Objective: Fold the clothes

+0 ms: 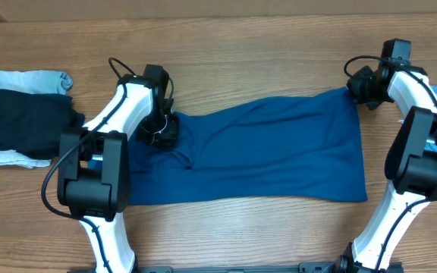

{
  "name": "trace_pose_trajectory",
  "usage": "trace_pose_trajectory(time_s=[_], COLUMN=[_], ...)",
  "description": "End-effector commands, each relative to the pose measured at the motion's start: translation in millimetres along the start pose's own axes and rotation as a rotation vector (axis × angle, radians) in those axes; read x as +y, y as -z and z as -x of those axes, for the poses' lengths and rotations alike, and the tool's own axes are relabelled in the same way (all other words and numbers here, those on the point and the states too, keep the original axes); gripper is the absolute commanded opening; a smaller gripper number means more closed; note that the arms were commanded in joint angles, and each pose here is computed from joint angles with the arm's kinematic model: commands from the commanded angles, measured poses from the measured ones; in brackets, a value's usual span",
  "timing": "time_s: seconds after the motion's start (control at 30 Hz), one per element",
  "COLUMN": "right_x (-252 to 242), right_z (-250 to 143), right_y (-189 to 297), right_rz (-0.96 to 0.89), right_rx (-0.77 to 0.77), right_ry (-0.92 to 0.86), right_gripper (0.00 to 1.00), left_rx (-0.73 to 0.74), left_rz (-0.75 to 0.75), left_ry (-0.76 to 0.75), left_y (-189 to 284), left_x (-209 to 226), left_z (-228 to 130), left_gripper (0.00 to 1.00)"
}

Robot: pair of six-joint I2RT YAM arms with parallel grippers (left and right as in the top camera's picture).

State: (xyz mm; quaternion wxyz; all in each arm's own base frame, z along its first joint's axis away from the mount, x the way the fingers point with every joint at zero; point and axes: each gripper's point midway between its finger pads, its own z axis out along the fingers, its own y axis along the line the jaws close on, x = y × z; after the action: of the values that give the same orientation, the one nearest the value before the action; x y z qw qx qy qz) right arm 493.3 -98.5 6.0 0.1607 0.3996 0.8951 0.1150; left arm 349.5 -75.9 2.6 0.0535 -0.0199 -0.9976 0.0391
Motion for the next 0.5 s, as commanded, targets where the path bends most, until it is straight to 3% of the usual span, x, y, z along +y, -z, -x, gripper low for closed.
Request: trace_pose_trajectory(time_s=[0.0, 0.07, 0.13, 0.47], right_x=[5.6, 3.2, -1.8, -3.9], right_z=[7.6, 9.8, 10.6, -12.6], right_y=[20.0, 20.2, 16.8, -11.2], right_rz=[0.016, 0.019, 0.028, 0.145], right_rx=[-0.030, -0.031, -0.018, 0.112], right_ry=[0.173, 0.253, 0.293, 0.325], right_gripper=[0.34, 0.45, 0.47, 0.36], left_rx=[0.086, 0.086, 0.085, 0.086], left_rz=[0.006, 0.006, 0.006, 0.006], left_ry=[0.022, 0.022, 0.022, 0.022], left_y=[-24.8, -24.8, -24.7, -24.8], left_x=[5.1, 5.1, 5.0, 5.1], left_z=[-18.7, -18.7, -18.5, -18.7], left_gripper=[0.29, 0.29, 0.28, 0.28])
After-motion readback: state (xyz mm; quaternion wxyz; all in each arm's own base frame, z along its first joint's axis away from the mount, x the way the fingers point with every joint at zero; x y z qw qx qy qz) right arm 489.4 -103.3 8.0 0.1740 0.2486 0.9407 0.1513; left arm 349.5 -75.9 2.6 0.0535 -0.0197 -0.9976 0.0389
